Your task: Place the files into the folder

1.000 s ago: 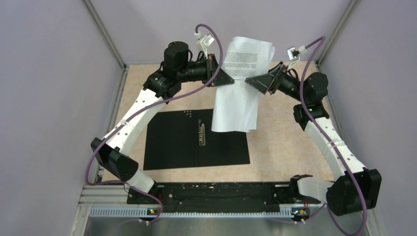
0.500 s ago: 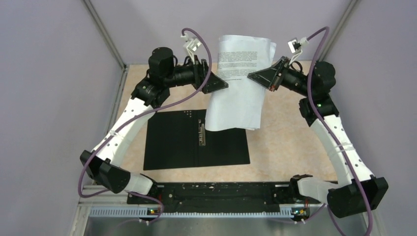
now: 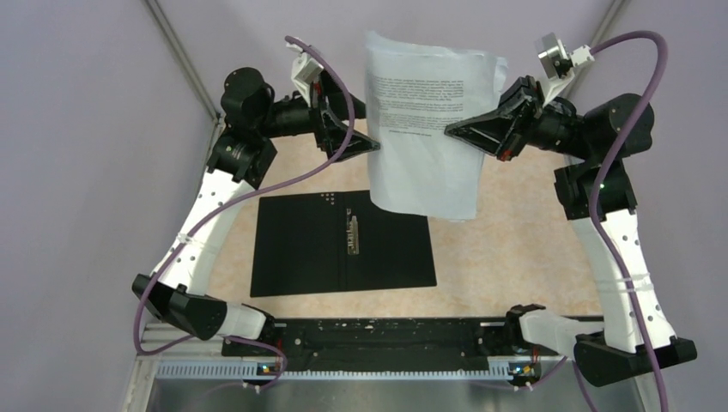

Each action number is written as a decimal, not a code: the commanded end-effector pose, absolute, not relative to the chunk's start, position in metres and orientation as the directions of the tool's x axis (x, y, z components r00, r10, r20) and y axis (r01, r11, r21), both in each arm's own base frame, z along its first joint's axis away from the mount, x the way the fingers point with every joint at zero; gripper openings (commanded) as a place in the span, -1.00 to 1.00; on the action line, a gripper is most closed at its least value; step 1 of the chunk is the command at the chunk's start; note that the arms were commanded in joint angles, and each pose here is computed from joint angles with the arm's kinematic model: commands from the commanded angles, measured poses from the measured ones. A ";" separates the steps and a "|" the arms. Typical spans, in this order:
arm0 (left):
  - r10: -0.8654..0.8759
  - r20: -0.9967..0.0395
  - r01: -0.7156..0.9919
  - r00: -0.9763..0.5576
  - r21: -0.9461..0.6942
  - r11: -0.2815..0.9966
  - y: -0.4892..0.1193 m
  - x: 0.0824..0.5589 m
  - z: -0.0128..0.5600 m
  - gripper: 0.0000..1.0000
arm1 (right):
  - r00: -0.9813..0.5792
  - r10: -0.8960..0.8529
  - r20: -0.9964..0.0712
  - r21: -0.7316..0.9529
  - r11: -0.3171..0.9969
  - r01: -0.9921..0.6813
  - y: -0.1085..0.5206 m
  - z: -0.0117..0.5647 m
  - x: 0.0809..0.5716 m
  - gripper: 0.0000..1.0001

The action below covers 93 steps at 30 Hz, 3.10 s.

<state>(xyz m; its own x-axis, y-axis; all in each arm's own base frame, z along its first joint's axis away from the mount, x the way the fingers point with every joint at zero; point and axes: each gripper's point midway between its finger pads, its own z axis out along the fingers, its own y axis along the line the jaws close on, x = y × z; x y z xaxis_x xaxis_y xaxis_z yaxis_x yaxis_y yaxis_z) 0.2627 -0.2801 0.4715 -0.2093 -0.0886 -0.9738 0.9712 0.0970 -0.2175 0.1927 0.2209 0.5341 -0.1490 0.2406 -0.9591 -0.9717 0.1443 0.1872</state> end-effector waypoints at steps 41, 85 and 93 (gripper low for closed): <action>-0.078 -0.982 0.875 -0.175 -0.191 0.444 -0.303 0.313 0.443 -1.00 | -0.084 0.146 -0.986 0.152 0.553 -0.819 0.191 0.478 0.250 -1.00; -0.105 -0.985 0.750 -0.134 -0.170 0.640 -0.325 0.307 0.215 -0.49 | -0.214 0.213 -0.953 0.302 0.674 -0.674 0.180 0.249 0.293 0.13; -0.112 -0.985 0.731 -0.132 -0.173 0.660 -0.317 0.304 0.215 -0.12 | -0.238 0.212 -0.948 0.319 0.659 -0.681 0.182 0.238 0.287 0.16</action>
